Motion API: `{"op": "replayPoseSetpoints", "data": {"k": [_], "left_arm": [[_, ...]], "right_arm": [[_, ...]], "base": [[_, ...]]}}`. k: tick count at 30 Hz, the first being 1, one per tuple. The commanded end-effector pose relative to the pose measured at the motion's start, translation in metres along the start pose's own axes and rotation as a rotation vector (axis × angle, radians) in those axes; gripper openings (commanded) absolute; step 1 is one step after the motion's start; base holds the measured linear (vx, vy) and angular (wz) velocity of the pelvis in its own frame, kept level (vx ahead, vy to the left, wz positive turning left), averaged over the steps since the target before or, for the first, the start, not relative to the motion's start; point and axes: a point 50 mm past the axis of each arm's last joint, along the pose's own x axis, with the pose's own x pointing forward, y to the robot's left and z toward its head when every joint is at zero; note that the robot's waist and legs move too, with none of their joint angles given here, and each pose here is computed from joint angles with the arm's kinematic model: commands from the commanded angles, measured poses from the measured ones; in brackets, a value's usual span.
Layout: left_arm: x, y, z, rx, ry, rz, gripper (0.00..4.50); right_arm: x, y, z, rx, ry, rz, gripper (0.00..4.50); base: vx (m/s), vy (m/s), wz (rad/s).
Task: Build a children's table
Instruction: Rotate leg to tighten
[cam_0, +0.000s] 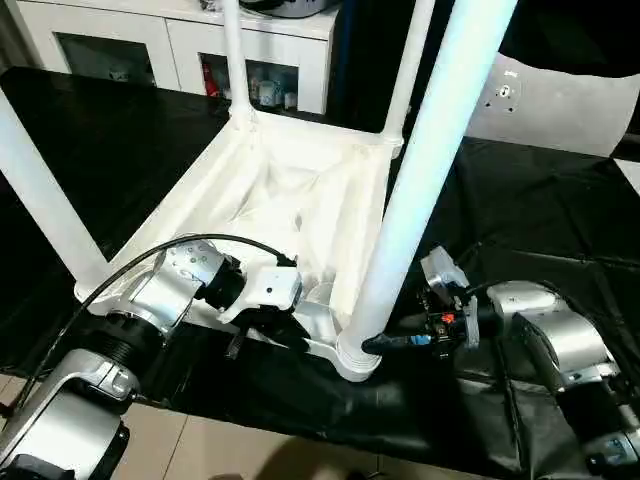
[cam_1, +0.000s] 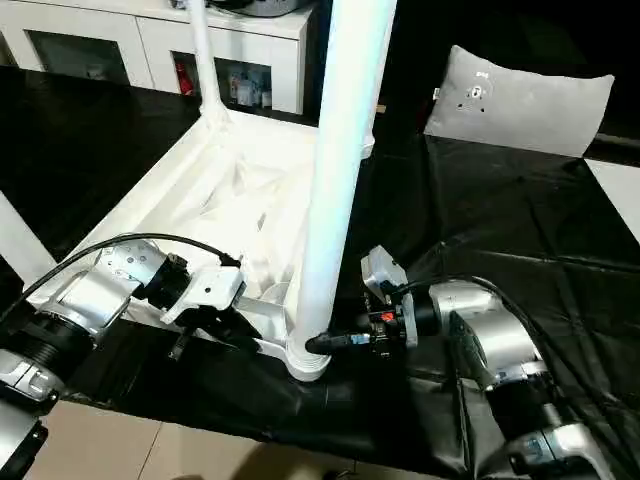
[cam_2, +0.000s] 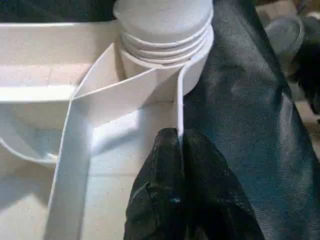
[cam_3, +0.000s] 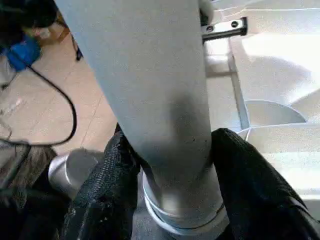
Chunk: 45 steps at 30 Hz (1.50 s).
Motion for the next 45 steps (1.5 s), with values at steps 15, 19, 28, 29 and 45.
{"op": "replayPoseSetpoints", "data": {"k": [15,19,28,29,45], "left_arm": [[0.049,0.032,0.045,-0.308,-0.171,0.474,0.00],[0.065,0.041,0.061,-0.337,-0.178,0.605,0.00],[0.054,0.039,0.049,-0.309,-0.121,0.618,0.00],[0.051,0.038,0.046,-0.304,-0.113,0.611,0.00],[0.016,0.012,0.005,-0.121,0.026,0.251,0.00]], "right_arm": [[0.071,-0.023,0.004,0.199,-0.204,-0.774,1.92],[0.078,-0.030,0.010,0.200,-0.236,-0.993,1.92],[0.049,-0.031,0.007,0.153,-0.280,-1.072,3.16],[0.043,-0.031,0.006,0.137,-0.280,-1.067,3.25],[-0.024,-0.011,0.013,-0.145,-0.067,-0.445,4.21]], "base": [[-0.003,0.000,-0.01],[0.000,0.000,0.00],[0.026,-0.007,0.02],[0.000,0.000,0.00],[0.000,0.000,0.00]]}}
